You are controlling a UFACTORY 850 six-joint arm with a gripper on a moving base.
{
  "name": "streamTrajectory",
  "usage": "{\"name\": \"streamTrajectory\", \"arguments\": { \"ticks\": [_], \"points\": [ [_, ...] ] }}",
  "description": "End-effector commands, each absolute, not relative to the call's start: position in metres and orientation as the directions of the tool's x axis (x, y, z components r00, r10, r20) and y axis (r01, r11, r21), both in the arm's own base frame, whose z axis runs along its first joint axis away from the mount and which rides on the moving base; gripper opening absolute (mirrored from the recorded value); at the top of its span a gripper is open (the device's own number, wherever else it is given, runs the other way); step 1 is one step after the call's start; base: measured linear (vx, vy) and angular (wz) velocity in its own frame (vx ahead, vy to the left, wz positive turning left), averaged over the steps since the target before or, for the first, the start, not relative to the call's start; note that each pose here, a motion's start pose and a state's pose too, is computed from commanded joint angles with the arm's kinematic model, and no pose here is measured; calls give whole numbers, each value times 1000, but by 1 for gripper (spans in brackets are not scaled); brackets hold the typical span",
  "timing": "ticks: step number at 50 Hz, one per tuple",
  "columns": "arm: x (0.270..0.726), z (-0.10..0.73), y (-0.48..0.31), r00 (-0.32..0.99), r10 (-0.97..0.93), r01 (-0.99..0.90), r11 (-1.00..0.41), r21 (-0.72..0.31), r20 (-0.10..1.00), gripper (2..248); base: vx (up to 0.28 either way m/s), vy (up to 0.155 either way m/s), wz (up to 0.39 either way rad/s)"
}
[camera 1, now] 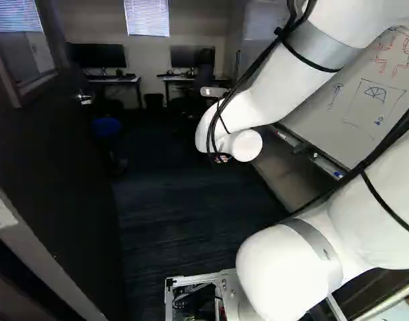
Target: Open the door and move inside
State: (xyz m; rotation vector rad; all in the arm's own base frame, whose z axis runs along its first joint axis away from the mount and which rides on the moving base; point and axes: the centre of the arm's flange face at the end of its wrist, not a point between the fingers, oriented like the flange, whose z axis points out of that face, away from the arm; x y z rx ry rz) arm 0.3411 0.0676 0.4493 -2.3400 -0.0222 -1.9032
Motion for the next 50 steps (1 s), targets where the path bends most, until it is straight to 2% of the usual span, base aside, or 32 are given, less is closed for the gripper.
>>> {"name": "streamTrajectory", "arguments": {
  "ticks": [50],
  "points": [
    [341, 449, 68, 207, -67, 90, -992, -88, 976, 247, 179, 8, 2]
  ]
}}
